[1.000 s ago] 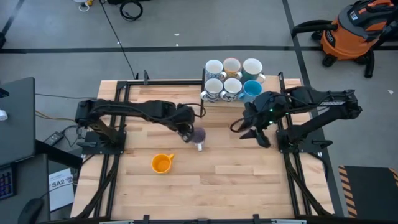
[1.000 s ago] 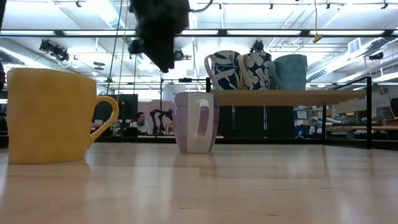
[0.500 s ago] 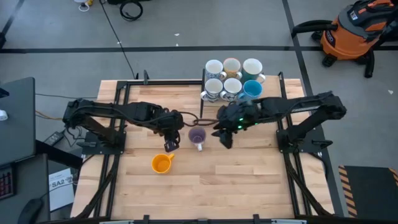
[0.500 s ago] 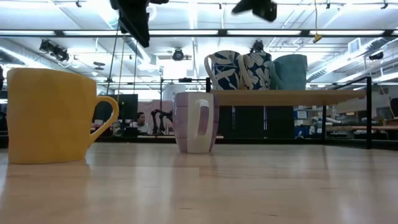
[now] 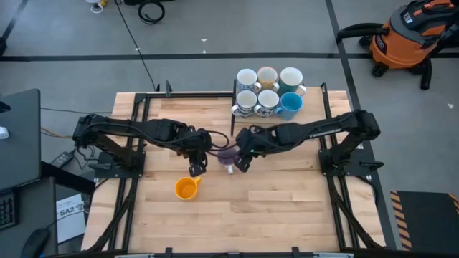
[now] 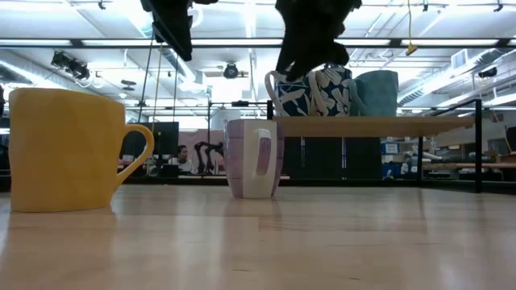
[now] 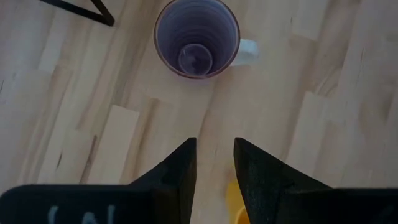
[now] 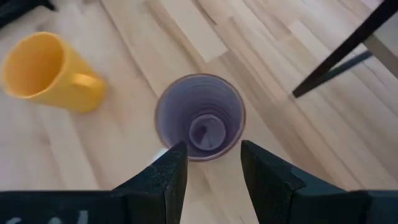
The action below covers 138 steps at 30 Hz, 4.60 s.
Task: Place coffee mugs
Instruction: Put the purple mug on the shelf
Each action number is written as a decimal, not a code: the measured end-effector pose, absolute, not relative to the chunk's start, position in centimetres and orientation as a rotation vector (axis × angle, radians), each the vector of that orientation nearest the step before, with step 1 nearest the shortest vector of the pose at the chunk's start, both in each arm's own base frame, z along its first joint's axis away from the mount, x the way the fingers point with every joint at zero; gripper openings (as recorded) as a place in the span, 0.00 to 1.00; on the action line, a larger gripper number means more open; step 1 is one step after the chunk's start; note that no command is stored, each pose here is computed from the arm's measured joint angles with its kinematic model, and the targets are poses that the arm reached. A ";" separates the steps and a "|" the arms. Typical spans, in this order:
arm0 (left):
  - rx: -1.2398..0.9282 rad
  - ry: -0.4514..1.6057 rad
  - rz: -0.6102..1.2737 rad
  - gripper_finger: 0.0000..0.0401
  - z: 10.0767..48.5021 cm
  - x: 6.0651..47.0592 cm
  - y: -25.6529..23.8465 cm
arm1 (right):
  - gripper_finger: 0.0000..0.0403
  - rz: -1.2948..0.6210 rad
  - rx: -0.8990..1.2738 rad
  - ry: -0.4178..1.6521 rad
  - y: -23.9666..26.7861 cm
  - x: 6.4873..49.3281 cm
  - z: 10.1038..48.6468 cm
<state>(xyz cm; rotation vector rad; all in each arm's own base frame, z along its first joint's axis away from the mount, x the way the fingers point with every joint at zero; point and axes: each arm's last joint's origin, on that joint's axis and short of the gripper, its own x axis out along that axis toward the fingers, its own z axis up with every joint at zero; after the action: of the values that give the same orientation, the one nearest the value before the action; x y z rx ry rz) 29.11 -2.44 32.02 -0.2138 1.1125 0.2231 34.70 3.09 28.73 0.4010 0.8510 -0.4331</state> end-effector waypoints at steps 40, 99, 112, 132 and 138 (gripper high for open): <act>-0.129 1.393 0.219 0.28 31.3 26.1 -4.6 | 0.39 -0.613 0.336 0.900 2.2 37.9 23.1; -0.047 1.492 0.180 0.28 31.2 23.5 -9.7 | 0.06 -0.569 0.286 1.159 0.9 33.7 25.4; -0.049 1.487 0.178 0.28 31.2 23.5 -9.7 | 0.07 -0.630 0.266 1.178 -0.5 27.7 30.4; -0.055 1.473 0.173 0.28 31.2 23.6 -9.7 | 0.07 -0.658 0.429 1.169 -0.1 21.1 24.0; -0.056 1.470 0.171 0.28 31.2 23.7 -9.8 | 0.08 -0.653 0.400 1.208 -0.1 20.8 22.8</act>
<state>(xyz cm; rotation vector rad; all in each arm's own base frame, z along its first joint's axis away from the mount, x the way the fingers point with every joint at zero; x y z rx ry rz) 23.67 -9.76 31.20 -0.0563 1.4699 0.1714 20.85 -0.11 22.84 0.3995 1.2083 -0.6527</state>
